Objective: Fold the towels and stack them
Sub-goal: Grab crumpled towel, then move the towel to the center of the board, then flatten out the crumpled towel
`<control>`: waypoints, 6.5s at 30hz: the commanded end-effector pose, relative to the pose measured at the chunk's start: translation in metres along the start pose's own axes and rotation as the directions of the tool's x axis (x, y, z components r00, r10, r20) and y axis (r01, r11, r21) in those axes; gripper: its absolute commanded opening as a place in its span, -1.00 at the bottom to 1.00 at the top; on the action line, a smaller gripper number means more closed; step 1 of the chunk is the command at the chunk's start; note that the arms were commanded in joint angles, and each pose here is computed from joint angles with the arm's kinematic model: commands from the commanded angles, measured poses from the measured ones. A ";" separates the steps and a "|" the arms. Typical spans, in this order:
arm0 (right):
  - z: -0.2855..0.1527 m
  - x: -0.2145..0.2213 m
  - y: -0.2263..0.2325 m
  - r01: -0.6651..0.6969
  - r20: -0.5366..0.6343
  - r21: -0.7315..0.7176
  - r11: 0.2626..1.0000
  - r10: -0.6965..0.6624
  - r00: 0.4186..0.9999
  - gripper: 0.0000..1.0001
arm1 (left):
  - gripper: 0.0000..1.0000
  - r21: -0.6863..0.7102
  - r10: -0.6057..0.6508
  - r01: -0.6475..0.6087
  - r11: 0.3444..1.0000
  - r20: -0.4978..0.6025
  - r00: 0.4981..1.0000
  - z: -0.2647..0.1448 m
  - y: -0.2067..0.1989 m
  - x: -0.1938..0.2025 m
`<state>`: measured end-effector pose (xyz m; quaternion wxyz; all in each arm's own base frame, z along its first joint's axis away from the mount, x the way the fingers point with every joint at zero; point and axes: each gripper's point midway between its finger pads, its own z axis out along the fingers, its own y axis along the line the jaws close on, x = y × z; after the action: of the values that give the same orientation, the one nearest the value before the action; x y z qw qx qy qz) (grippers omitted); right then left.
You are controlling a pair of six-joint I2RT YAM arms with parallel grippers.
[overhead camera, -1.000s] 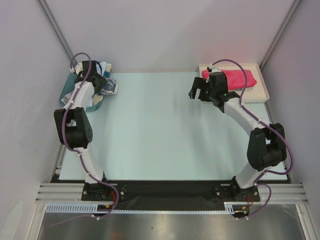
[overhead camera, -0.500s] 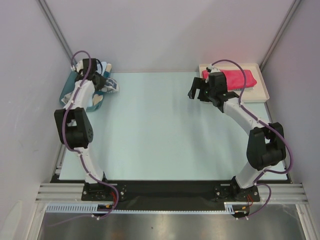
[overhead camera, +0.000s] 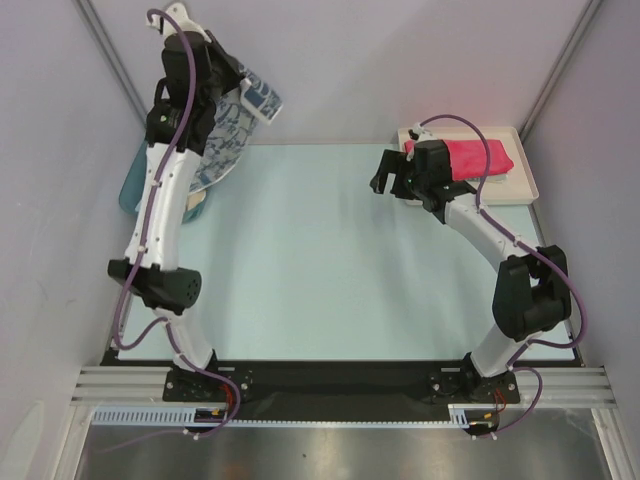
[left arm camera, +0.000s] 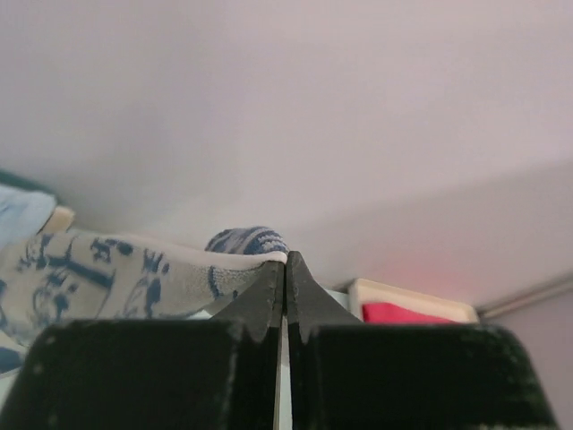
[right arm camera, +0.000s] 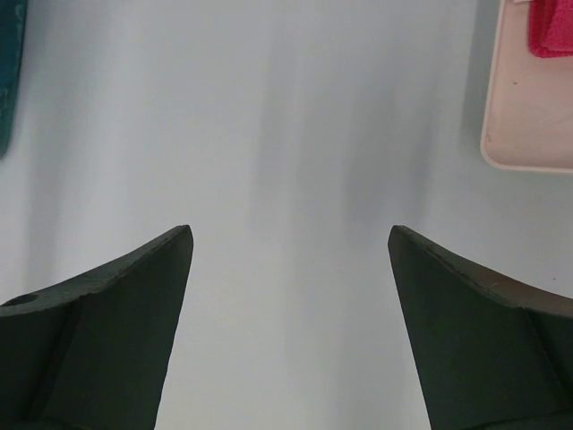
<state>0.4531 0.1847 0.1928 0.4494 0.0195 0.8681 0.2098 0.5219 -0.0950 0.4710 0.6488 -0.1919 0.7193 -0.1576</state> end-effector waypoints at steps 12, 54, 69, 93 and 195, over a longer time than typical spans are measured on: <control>-0.037 -0.033 0.037 -0.037 0.147 -0.071 0.997 0.047 0.988 0.91 | -0.99 0.260 0.031 -0.033 0.965 0.012 0.999 -0.142 -0.083 0.044; 0.053 0.162 0.127 0.230 -0.046 -0.034 0.972 -0.232 0.972 0.40 | -0.99 -0.054 -0.088 0.070 0.996 -0.536 0.840 -0.096 0.108 0.324; 0.062 0.166 0.122 0.015 -0.095 -0.033 0.999 -0.018 0.995 0.16 | -0.99 -0.071 -0.100 0.073 0.995 -0.547 0.831 -0.094 0.123 0.330; 0.077 0.176 0.124 -0.277 -0.171 -0.067 0.958 0.263 0.950 0.01 | -0.99 -0.093 -0.100 0.059 0.994 -0.552 0.828 -0.099 0.139 0.335; 0.113 -0.064 0.001 -0.186 -0.034 -0.260 0.948 0.183 0.982 -1.00 | -0.95 0.246 -0.176 0.347 0.905 -0.525 0.832 0.069 0.050 0.299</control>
<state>0.5926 0.2086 0.1444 0.4007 0.0430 0.8455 0.3503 0.5788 -0.1890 0.1712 0.4453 -0.1437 0.7922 -0.3917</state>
